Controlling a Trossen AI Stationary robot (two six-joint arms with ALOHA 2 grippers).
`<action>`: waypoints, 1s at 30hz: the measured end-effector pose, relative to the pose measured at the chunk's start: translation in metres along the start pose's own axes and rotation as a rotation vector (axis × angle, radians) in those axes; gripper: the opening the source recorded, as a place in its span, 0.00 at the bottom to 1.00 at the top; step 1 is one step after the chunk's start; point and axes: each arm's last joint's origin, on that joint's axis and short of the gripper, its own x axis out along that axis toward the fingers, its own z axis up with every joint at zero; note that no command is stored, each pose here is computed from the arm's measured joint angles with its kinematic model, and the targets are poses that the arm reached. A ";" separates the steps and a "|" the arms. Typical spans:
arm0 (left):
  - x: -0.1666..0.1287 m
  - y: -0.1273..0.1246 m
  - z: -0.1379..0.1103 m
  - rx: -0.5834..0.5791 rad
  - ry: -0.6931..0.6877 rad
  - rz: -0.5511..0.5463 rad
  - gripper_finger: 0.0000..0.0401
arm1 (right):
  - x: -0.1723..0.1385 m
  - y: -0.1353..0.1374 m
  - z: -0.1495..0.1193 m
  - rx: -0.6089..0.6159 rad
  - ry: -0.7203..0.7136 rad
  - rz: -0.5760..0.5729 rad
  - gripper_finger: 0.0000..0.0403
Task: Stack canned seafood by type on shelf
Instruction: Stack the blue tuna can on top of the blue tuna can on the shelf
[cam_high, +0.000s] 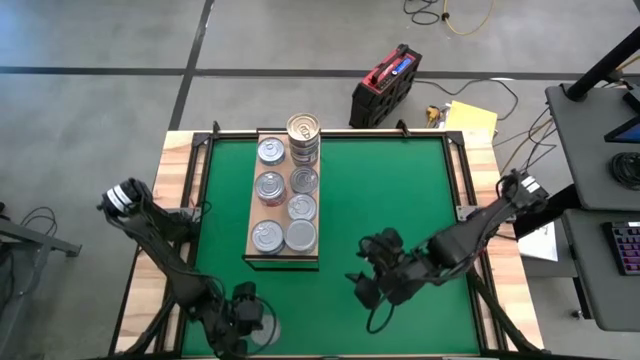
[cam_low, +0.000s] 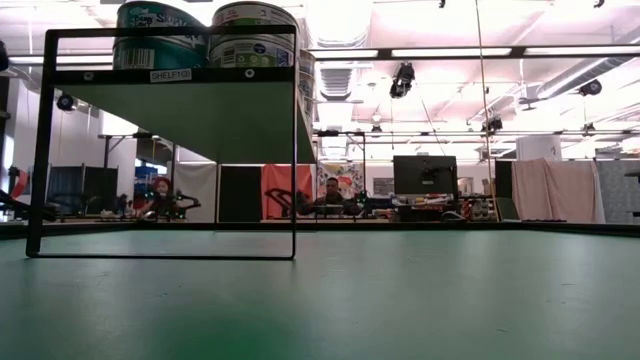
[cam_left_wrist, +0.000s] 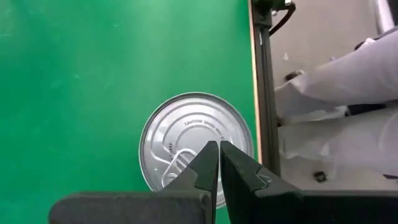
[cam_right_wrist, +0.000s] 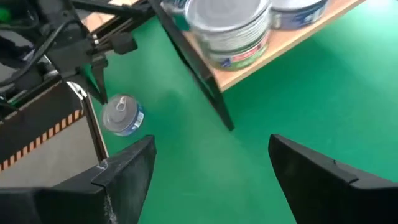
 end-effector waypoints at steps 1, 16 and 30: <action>0.002 0.000 0.000 0.007 -0.004 0.009 0.00 | 0.004 0.003 -0.003 -0.003 0.002 0.004 0.74; 0.010 0.017 -0.015 0.100 0.026 0.073 0.00 | 0.024 0.035 -0.028 -0.017 -0.026 0.107 0.28; 0.026 0.016 -0.020 0.129 -0.008 0.014 0.00 | 0.013 0.042 -0.039 -0.072 -0.019 0.148 0.03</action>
